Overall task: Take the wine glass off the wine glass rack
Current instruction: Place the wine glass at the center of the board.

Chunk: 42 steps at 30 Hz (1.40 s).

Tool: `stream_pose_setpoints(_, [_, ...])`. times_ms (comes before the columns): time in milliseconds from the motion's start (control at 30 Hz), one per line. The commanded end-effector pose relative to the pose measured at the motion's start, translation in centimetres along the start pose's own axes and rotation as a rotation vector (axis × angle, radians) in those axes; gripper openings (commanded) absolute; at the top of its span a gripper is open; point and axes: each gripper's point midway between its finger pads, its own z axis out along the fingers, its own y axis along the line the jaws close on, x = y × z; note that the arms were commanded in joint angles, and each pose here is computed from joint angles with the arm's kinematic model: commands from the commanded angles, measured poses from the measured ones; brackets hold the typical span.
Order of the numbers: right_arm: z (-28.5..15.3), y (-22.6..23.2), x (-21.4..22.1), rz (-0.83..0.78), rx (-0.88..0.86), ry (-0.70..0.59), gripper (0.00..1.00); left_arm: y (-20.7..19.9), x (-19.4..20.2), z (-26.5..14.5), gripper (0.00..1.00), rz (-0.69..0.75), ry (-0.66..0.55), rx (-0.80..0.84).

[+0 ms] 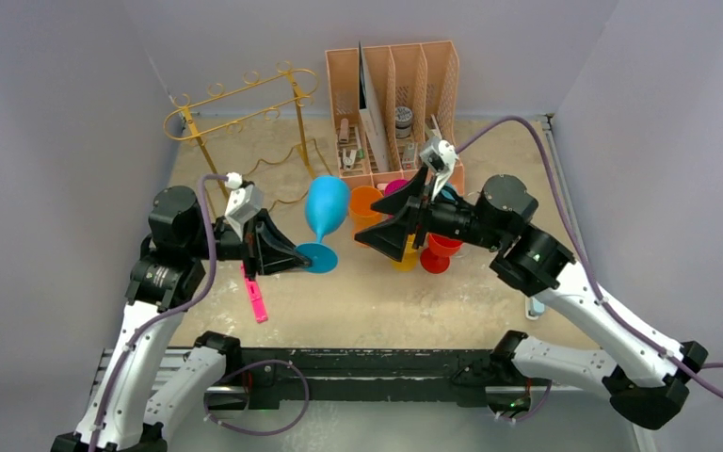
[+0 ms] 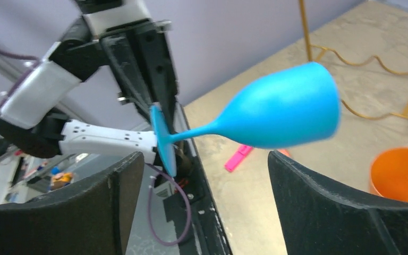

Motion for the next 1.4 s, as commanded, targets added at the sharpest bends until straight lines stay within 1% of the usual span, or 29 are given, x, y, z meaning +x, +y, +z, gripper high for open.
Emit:
stream_pose_setpoints(0, [-1.1, -5.7, 1.1, 0.088, 0.263, 0.131, 0.9, -1.3, 0.4, -0.4, 0.0, 0.2, 0.014, 0.056])
stream_pose_setpoints(33, [-1.5, -7.1, 1.3, 0.194, 0.293, 0.16, 0.91, -1.6, 0.6, -0.4, 0.0, 0.239, 0.014, 0.077])
stream_pose_setpoints(67, [-1.7, -8.4, 1.0, 0.303, 0.289, 0.165, 0.91, -1.7, 0.8, -0.4, 0.0, 0.265, 0.014, 0.089])
stream_pose_setpoints(133, [-1.4, -8.2, 0.2, 0.465, 0.117, 0.152, 0.91, -1.9, 1.2, -0.5, 0.0, 0.312, 0.009, 0.116])
stream_pose_setpoints(200, [-0.9, -8.1, -0.3, 0.534, 0.012, 0.119, 0.91, -2.1, 1.5, -0.5, 0.0, 0.331, 0.012, 0.134])
stream_pose_setpoints(267, [-0.6, -7.7, -0.9, 0.549, -0.039, 0.107, 0.91, -2.2, 1.7, -0.5, 0.0, 0.329, 0.017, 0.146])
stream_pose_setpoints(500, [-0.2, -7.4, -1.5, 0.536, -0.091, 0.12, 0.91, -4.0, 2.3, -0.7, 0.0, 0.337, 0.004, 0.291])
stream_pose_setpoints(600, [0.3, -6.7, -1.9, 0.554, -0.17, 0.149, 0.9, -4.1, 2.0, -0.7, 0.0, 0.342, -0.008, 0.311])
stream_pose_setpoints(733, [1.2, -7.1, -2.6, 0.612, -0.223, 0.124, 0.84, -4.5, 1.4, -0.6, 0.0, 0.376, -0.053, 0.351])
stream_pose_setpoints(833, [1.3, -5.4, -4.0, 0.616, -0.351, 0.125, 0.81, -4.2, 1.2, -0.5, 0.0, 0.347, -0.059, 0.356])
stream_pose_setpoints(933, [1.2, -4.3, -5.4, 0.665, -0.464, 0.113, 0.74, -3.9, 1.5, -0.5, 0.0, 0.289, -0.035, 0.337])
stream_pose_setpoints(1033, [1.4, -4.6, -5.6, 0.753, -0.526, 0.122, 0.65, -3.8, 1.6, -0.5, 0.0, 0.281, -0.022, 0.322])
stream_pose_setpoints(1100, [2.0, -5.3, -4.9, 0.796, -0.519, 0.138, 0.6, -3.9, 1.6, -0.6, 0.0, 0.302, -0.018, 0.316])
stream_pose_setpoints(1167, [2.2, -5.4, -4.4, 0.785, -0.501, 0.14, 0.6, -3.8, 1.6, -0.6, 0.0, 0.317, -0.01, 0.309])
stream_pose_setpoints(1267, [2.2, -5.6, -3.5, 0.751, -0.414, 0.155, 0.63, -3.7, 1.8, -0.6, 0.0, 0.311, 0.008, 0.294])
stream_pose_setpoints(1300, [2.2, -5.8, -3.0, 0.666, -0.373, 0.148, 0.65, -3.6, 1.9, -0.6, 0.0, 0.31, 0.014, 0.288])
stream_pose_setpoints(1367, [1.9, -6.6, -1.4, 0.6, -0.235, 0.174, 0.69, -3.6, 2.1, -0.7, 0.0, 0.311, 0.023, 0.278])
